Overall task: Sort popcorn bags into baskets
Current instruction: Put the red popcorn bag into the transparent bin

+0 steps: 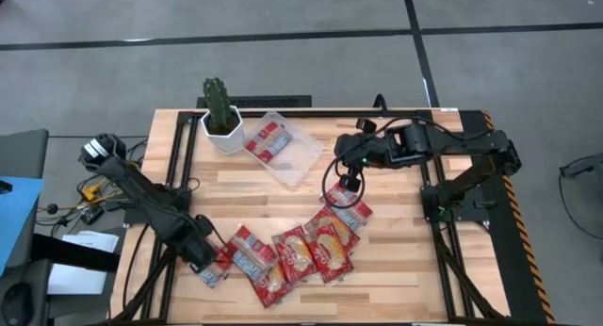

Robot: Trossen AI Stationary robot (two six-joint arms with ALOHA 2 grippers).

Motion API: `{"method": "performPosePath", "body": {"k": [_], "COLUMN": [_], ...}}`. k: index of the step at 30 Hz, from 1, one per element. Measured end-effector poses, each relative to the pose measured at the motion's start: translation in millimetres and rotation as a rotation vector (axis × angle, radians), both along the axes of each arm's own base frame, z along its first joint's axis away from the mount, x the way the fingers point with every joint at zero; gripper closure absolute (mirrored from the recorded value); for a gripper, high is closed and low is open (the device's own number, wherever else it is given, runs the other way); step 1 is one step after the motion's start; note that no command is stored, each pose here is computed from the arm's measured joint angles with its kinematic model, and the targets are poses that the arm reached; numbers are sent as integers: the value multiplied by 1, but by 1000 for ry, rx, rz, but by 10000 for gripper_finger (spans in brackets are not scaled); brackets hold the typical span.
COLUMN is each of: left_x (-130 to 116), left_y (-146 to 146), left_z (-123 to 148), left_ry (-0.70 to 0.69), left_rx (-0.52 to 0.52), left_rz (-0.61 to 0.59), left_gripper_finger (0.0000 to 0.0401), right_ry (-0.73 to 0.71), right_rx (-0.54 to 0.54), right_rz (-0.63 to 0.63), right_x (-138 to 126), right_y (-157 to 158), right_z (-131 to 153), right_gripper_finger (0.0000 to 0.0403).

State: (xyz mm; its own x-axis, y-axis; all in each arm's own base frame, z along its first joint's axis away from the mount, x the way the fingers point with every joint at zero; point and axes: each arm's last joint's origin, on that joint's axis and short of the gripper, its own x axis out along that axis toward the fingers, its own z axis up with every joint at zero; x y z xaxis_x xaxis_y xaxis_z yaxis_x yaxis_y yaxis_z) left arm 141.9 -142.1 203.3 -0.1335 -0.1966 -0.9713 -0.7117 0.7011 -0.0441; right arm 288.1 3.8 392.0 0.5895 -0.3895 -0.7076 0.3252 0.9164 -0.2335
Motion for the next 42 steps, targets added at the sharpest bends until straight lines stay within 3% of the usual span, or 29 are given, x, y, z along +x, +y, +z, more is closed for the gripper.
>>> {"method": "performPosePath", "body": {"k": [10,15,19,29,35,42], "left_x": [26,42,63,128,163,148], "left_y": [-28,-28,-22,46,94,117], "left_z": [-43,-64,-67,-65,-47,-8], "left_ry": [-2,7,-107,-505,-769,-809], "left_rx": [-56,-46,-70,140,51,3], "left_rz": [-137,-113,-73,33,173,384], "left_gripper_finger": [401,401,401,401,401,401], "right_ry": [20,27,32,53,48,13], "right_rx": [-1,-11,-29,-19,60,295], "right_rz": [29,41,57,104,125,21], "right_x": [-1,-1,0,0,0,1], "right_y": [1,0,-1,-9,-16,-36], "right_z": [-1,-1,0,-1,-2,-15], "right_gripper_finger": [382,376,368,382,374,374]}}
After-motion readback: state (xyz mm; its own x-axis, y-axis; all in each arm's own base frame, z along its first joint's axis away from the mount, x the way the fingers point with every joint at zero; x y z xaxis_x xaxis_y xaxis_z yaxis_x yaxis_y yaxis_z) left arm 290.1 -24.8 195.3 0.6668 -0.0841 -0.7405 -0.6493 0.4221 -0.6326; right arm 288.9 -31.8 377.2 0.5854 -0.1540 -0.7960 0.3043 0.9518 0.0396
